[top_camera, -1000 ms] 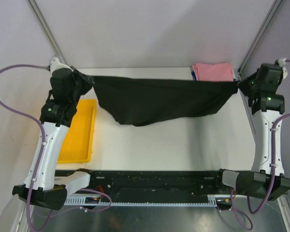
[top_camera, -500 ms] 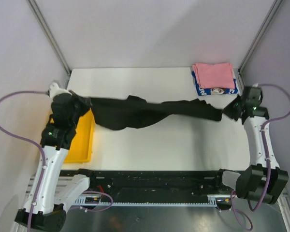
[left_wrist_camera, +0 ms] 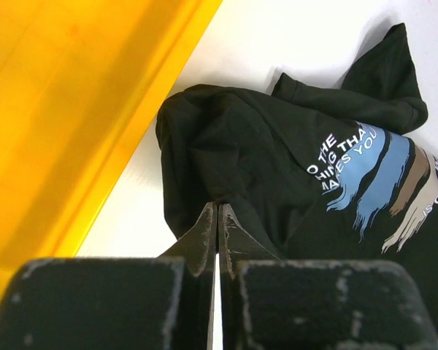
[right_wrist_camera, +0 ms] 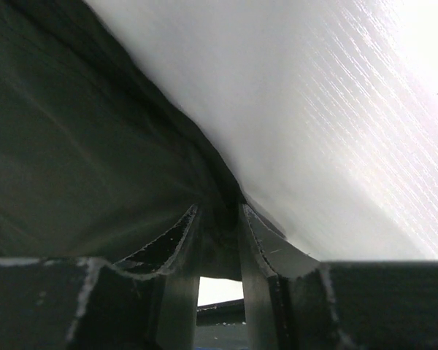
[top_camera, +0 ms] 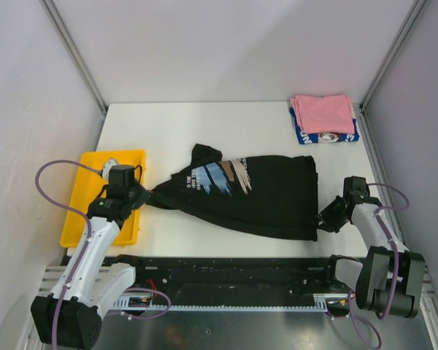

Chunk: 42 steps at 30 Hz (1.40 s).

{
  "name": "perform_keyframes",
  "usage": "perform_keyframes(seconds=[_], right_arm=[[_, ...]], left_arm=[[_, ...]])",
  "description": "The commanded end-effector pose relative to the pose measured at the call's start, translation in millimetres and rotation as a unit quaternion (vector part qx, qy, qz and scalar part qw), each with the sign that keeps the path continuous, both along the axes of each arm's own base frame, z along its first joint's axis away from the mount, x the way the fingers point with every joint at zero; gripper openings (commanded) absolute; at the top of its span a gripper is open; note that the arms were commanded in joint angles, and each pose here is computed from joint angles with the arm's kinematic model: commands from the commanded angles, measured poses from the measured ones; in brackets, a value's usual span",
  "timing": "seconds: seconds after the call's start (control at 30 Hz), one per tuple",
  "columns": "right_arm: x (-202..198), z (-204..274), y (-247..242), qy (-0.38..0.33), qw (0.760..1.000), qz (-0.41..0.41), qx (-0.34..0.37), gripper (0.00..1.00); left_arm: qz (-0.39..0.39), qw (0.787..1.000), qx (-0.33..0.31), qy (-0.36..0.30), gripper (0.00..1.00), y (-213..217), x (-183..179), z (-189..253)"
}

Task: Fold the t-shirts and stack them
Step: Flatten out the tshirt

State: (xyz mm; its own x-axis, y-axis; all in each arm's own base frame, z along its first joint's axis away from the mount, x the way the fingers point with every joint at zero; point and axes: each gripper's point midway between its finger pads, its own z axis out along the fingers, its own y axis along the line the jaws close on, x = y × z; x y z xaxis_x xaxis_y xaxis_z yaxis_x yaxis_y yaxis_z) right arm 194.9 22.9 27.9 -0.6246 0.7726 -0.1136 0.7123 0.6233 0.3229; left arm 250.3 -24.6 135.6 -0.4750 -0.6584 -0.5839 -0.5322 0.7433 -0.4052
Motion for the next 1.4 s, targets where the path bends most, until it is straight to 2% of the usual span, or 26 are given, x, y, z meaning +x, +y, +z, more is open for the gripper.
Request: perform_keyframes(seconds=[0.0,0.27,0.57,0.6,0.77,0.83,0.93,1.1,1.2,1.37], right_arm=[[-2.8,9.2,0.6,-0.008,1.0,-0.011,-0.002,0.31],[-5.2,17.2,-0.8,-0.021,0.999,-0.026,-0.012,0.31],[-6.2,-3.4,-3.5,0.022,0.999,-0.014,-0.041,0.3],[-5.8,-4.1,-5.0,0.022,0.999,-0.016,-0.046,0.28],[5.7,3.4,-15.0,0.006,0.997,-0.024,-0.067,0.06],[21.8,17.8,-20.1,-0.019,0.997,-0.03,-0.075,0.01],[64.7,58.4,-30.3,-0.083,0.992,-0.036,-0.086,0.0],[138.9,167.9,-65.8,-0.19,0.973,-0.046,-0.122,0.0],[144.7,199.6,-77.1,-0.219,0.966,-0.054,-0.128,0.0],[119.9,182.8,-61.9,-0.189,0.975,-0.037,-0.11,0.0]], left_arm=[[0.012,1.0,-0.003,-0.012,0.0,2.9,6.1,-0.3],[0.007,1.0,0.004,-0.008,0.0,3.9,7.5,-1.0],[0.006,1.0,0.009,0.003,0.0,5.4,12.9,-4.2],[0.005,1.0,0.009,0.004,0.0,5.5,13.3,-4.6],[0.006,1.0,0.011,0.002,0.0,7.1,17.4,-3.0],[0.009,1.0,0.014,-0.006,0.0,10.2,24.5,5.0],[0.015,0.999,0.017,-0.026,0.0,17.8,45.7,27.6],[0.031,0.997,0.016,-0.062,0.0,37.9,74.7,73.4],[0.041,0.997,0.002,-0.064,0.0,41.2,68.8,70.8],[0.041,0.998,-0.005,-0.051,0.0,41.6,54.5,53.6]])
